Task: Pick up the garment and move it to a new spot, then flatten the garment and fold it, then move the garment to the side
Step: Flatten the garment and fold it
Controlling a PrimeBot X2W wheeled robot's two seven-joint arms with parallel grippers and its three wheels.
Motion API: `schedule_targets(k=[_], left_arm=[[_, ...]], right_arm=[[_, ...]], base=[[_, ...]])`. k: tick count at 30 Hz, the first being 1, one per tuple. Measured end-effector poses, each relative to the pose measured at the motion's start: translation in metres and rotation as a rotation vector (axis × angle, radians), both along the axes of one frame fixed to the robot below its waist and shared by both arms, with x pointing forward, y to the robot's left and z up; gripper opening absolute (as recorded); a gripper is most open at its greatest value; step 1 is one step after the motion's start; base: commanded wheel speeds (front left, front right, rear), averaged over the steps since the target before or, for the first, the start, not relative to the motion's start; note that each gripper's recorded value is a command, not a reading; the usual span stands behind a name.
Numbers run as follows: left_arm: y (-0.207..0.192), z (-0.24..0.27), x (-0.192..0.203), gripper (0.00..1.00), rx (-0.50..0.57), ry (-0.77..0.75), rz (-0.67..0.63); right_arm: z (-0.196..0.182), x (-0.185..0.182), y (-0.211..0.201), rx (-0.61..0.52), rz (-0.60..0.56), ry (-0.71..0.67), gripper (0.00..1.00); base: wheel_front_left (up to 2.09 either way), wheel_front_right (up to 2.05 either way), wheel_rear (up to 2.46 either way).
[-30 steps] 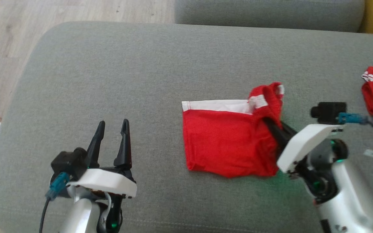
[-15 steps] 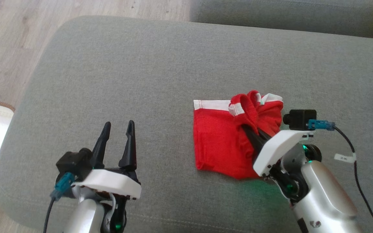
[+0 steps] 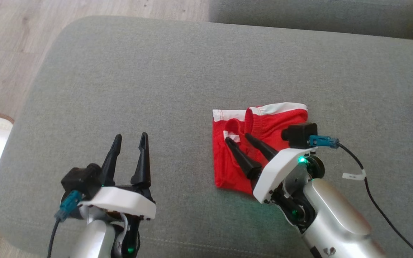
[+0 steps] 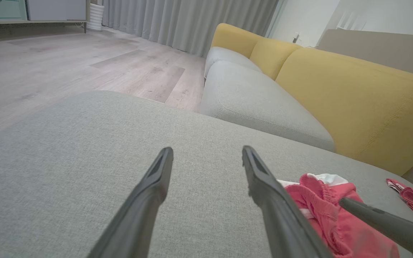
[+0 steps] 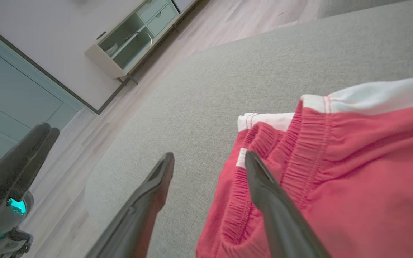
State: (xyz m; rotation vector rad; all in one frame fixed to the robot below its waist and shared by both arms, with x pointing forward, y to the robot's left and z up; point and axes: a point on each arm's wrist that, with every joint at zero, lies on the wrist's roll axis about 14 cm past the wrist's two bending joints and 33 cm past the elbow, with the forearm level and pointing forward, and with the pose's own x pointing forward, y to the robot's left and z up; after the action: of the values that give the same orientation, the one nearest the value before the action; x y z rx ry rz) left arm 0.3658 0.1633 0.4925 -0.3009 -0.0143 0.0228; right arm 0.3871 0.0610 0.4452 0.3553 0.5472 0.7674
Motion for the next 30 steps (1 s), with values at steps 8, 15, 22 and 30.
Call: schedule_targets(k=[8, 15, 22, 30], left_arm=[[-0.01, 0.003, 0.006, 1.0, -0.005, -0.013, -0.032], [-0.022, 0.01, 0.011, 1.0, -0.009, -0.035, -0.068], [-0.032, 0.015, 0.014, 1.0, -0.01, -0.05, -0.096], [-0.034, 0.023, 0.013, 1.0, -0.002, -0.074, -0.105]], right_arm=[[0.028, 0.032, -0.029, -0.018, -0.121, -0.2, 1.0], [0.047, 0.06, -0.086, -0.084, -0.306, -0.365, 1.0], [0.056, 0.06, -0.142, -0.114, -0.475, -0.439, 1.0], [0.048, 0.037, -0.181, -0.154, -0.585, -0.465, 1.0]], base=[[0.0, 0.0, 0.0], [0.0, 0.0, 0.0], [0.0, 0.0, 0.0], [0.0, 0.0, 0.0]])
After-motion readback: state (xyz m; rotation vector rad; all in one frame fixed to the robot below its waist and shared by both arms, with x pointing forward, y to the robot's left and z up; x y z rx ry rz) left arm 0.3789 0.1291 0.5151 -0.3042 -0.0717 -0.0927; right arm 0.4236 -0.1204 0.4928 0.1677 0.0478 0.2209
